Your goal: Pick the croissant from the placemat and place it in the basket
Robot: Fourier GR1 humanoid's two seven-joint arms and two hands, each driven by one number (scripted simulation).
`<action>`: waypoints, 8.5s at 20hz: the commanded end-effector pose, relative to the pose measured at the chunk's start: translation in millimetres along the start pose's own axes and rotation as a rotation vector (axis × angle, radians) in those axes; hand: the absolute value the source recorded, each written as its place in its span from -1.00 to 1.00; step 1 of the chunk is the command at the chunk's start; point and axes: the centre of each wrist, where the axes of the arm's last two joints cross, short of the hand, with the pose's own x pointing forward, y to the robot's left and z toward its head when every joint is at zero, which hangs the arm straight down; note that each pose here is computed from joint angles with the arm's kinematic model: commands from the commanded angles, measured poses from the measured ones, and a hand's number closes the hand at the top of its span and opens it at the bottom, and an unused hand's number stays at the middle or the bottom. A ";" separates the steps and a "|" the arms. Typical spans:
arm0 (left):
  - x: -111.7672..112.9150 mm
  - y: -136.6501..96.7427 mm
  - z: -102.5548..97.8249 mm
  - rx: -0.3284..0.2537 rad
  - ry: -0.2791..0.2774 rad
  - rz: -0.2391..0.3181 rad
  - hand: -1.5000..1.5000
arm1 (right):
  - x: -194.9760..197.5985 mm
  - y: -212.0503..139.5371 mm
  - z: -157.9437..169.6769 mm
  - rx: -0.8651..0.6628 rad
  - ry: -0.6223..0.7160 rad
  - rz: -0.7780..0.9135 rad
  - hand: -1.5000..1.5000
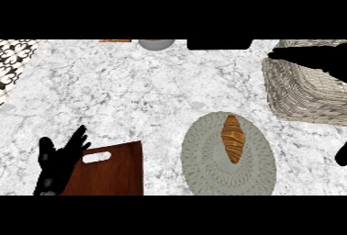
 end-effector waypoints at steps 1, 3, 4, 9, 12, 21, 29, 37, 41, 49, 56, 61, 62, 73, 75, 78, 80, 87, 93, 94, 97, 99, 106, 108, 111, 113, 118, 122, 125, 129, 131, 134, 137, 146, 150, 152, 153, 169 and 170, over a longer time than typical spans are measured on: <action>-26.4 -5.9 -2.1 0.030 0.072 -0.015 0.00 | -5.3 -14.9 10.3 0.027 0.000 -0.004 -1.00; -29.2 0.1 -4.2 0.035 0.094 -0.002 0.00 | -0.4 10.0 2.8 0.029 0.001 -0.011 -1.00; -12.7 0.6 -0.1 0.036 0.090 0.009 0.00 | -11.2 10.4 7.1 0.061 0.000 -0.007 -1.00; -21.9 -6.1 -2.7 0.017 0.085 -0.003 0.00 | -10.5 38.1 -11.7 0.020 -0.016 -0.077 -1.00; -20.5 -10.9 9.5 0.003 0.072 -0.028 0.00 | -5.5 51.9 -24.4 0.017 -0.012 -0.086 -1.00; -18.3 3.2 6.2 -0.002 0.079 -0.024 0.00 | -2.7 112.4 -61.3 0.016 0.007 -0.052 -1.00; -10.7 1.3 -1.6 0.020 0.075 0.007 0.00 | -17.9 133.0 -75.7 0.063 0.001 -0.065 -1.00; -17.9 -6.3 12.4 0.005 0.051 -0.022 0.00 | -31.2 183.8 -99.1 0.036 0.005 -0.050 -1.00; -23.2 -1.6 4.9 0.026 0.061 -0.018 0.00 | -44.9 191.8 -95.1 0.017 0.019 -0.043 -1.00; -23.3 1.5 8.0 -0.008 0.066 -0.026 0.00 | -30.8 190.1 -134.6 0.034 0.001 -0.065 -1.00; -9.3 -7.7 5.8 0.012 0.079 -0.032 0.00 | -23.0 219.2 -142.4 0.113 0.055 -0.007 -1.00; -32.1 8.1 14.5 0.017 0.066 -0.014 0.00 | -40.6 233.1 -139.8 0.123 0.090 0.004 -1.00; -8.1 13.2 0.8 0.034 0.064 -0.012 0.00 | -30.1 234.1 -132.0 0.123 0.069 -0.003 -1.00; -14.0 -3.8 3.1 0.015 0.090 -0.013 0.00 | -45.0 257.4 -157.8 0.098 0.064 -0.017 -1.00; -29.9 -6.9 6.9 0.025 0.059 -0.025 0.00 | -40.4 248.7 -143.1 0.122 0.071 -0.014 -1.00; -17.1 -16.6 7.1 0.007 0.067 -0.021 0.00 | -39.7 254.9 -152.9 0.075 -0.001 0.080 1.00; -13.9 0.3 6.3 0.005 0.072 -0.029 0.00 | -53.8 257.6 -166.5 0.067 -0.012 0.124 1.00; -28.4 23.7 6.9 0.018 0.068 -0.002 0.00 | -55.9 254.3 -145.2 0.028 -0.025 0.156 1.00; -30.6 -3.0 12.8 0.012 0.086 -0.005 0.00 | -19.4 271.9 -154.3 -0.029 0.235 0.047 1.00; -20.9 9.0 6.2 0.036 0.069 0.002 0.00 | -12.8 275.7 -149.4 -0.060 0.292 0.026 1.00; -23.7 -9.5 10.4 0.033 0.082 0.007 0.00 | 6.5 261.1 -132.9 -0.145 0.368 -0.010 1.00; -14.7 20.6 5.3 0.028 0.075 -0.015 0.00 | 10.6 267.3 -123.6 -0.236 0.374 -0.034 1.00; -7.7 5.9 5.5 0.029 0.064 0.005 0.00 | 30.5 188.8 -93.9 -0.715 0.177 -0.656 1.00; -22.3 3.5 6.8 0.062 0.084 0.007 0.00 | 32.6 160.4 -71.9 -0.834 0.160 -0.648 1.00; -28.8 4.5 13.1 0.043 0.068 -0.004 0.00 | 25.3 133.9 -38.0 -0.901 0.214 -0.691 1.00; -21.1 -1.1 14.1 0.033 0.073 0.000 0.00 | 12.7 109.9 -16.7 -0.941 0.241 -0.694 1.00; -17.3 -10.2 7.0 0.026 0.066 -0.015 0.00 | -3.7 53.8 1.7 -1.012 0.397 -0.686 1.00; -28.3 1.1 5.7 0.023 0.084 -0.021 0.00 | -25.7 20.6 19.7 -1.064 0.408 -0.728 1.00; -15.0 -1.0 9.1 0.021 0.066 -0.031 0.00 | -65.9 -4.1 39.2 -1.057 0.431 -0.719 1.00; 6.7 7.0 4.7 0.008 0.076 -0.017 0.00 | -90.9 -3.7 16.7 -1.041 0.493 -0.721 1.00; -5.8 -5.9 8.1 0.021 0.065 -0.016 0.00 | -105.1 -21.9 24.3 -1.031 0.492 -0.704 1.00; -7.7 10.6 10.1 0.019 0.064 -0.012 0.00 | -119.7 -29.3 11.1 -1.026 0.536 -0.666 1.00; -17.2 -2.7 3.0 0.013 0.076 -0.011 0.00 | -152.0 -5.3 -6.2 -0.995 0.530 -0.652 1.00; -5.3 19.8 10.3 0.010 0.070 -0.017 0.00 | -194.7 18.6 -41.8 -0.995 0.529 -0.827 1.00; -21.2 -9.4 0.8 0.001 0.066 -0.015 0.00 | -211.9 27.3 -60.5 -1.017 0.504 -0.915 1.00; -34.3 -4.5 9.5 0.017 0.061 -0.035 0.00 | -226.2 43.2 -44.6 -1.016 0.476 -0.916 1.00; -15.1 -8.0 0.0 0.007 0.059 -0.026 0.00 | -239.2 41.1 -43.6 -1.028 0.500 -0.915 1.00; -21.8 4.8 10.9 -0.001 0.058 0.005 0.00 | -286.4 83.3 -26.9 -0.999 0.662 -0.599 -1.00; -21.0 0.8 0.8 0.000 0.078 -0.016 0.00 | -296.9 79.6 -10.7 -0.990 0.665 -0.613 -1.00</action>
